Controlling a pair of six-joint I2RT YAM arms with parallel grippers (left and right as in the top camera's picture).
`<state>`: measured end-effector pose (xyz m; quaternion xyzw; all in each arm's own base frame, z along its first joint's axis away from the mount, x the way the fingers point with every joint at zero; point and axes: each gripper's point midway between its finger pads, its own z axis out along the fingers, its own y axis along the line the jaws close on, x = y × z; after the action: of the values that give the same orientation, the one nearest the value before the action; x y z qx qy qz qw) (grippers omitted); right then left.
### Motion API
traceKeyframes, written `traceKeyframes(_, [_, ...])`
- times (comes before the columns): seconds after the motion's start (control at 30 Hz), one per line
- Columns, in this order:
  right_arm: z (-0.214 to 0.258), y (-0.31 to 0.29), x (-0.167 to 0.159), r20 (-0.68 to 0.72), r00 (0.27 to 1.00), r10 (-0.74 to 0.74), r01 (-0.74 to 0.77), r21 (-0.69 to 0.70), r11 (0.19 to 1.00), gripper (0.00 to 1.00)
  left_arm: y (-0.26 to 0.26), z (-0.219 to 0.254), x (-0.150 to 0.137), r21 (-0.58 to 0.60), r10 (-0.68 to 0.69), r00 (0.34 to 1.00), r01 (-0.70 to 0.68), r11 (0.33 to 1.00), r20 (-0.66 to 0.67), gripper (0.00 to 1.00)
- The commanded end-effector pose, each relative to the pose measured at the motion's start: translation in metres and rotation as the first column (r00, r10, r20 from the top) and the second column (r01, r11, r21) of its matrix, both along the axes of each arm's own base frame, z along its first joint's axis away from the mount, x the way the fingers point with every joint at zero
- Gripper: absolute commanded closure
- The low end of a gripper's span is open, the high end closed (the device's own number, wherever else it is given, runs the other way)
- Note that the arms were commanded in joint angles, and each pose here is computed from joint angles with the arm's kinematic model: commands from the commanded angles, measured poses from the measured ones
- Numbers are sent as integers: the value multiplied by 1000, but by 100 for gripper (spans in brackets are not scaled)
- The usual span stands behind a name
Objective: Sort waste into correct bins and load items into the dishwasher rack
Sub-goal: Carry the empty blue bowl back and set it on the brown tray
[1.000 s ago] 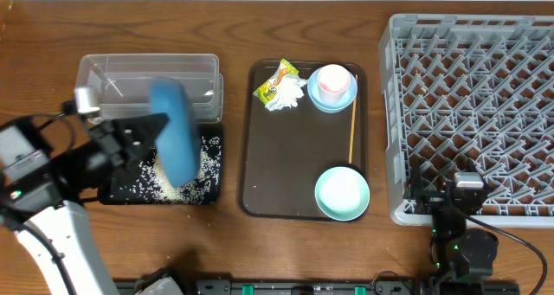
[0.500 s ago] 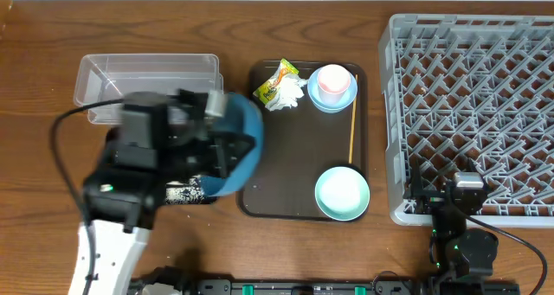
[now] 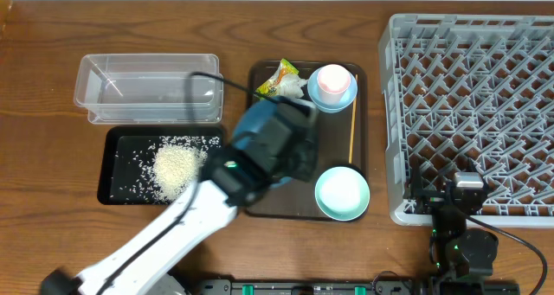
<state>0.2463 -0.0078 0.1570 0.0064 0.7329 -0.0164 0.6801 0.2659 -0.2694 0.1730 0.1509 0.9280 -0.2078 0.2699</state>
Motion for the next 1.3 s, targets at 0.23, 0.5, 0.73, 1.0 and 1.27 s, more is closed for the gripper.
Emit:
traceKeyframes(0.23, [-1, -3, 0, -2, 1000, -13, 13, -9, 1000, 1, -24, -50, 21, 76, 64, 998, -62, 995, -18, 94])
traceKeyframes(0.5, [-1, -3, 0, -2, 1000, -13, 13, -9, 1000, 1, -28, -58, 17, 83, 56, 998, -52, 995, -42, 76])
traceKeyframes(0.73, [-1, -3, 0, -2, 1000, -13, 13, -9, 1000, 1, -27, -53, 16, 76, 56, 998, -53, 996, -35, 63])
traceKeyframes(1.0, [-1, -3, 0, -2, 1000, -13, 13, -9, 1000, 1, 1, 0, 28, 16, 124, 989, -126, 992, 74, 51])
traceKeyframes(1.27, [-1, -3, 0, -2, 1000, -13, 13, -9, 1000, 1, 99, 67, 49, -68, 371, 912, -364, 929, 178, 23])
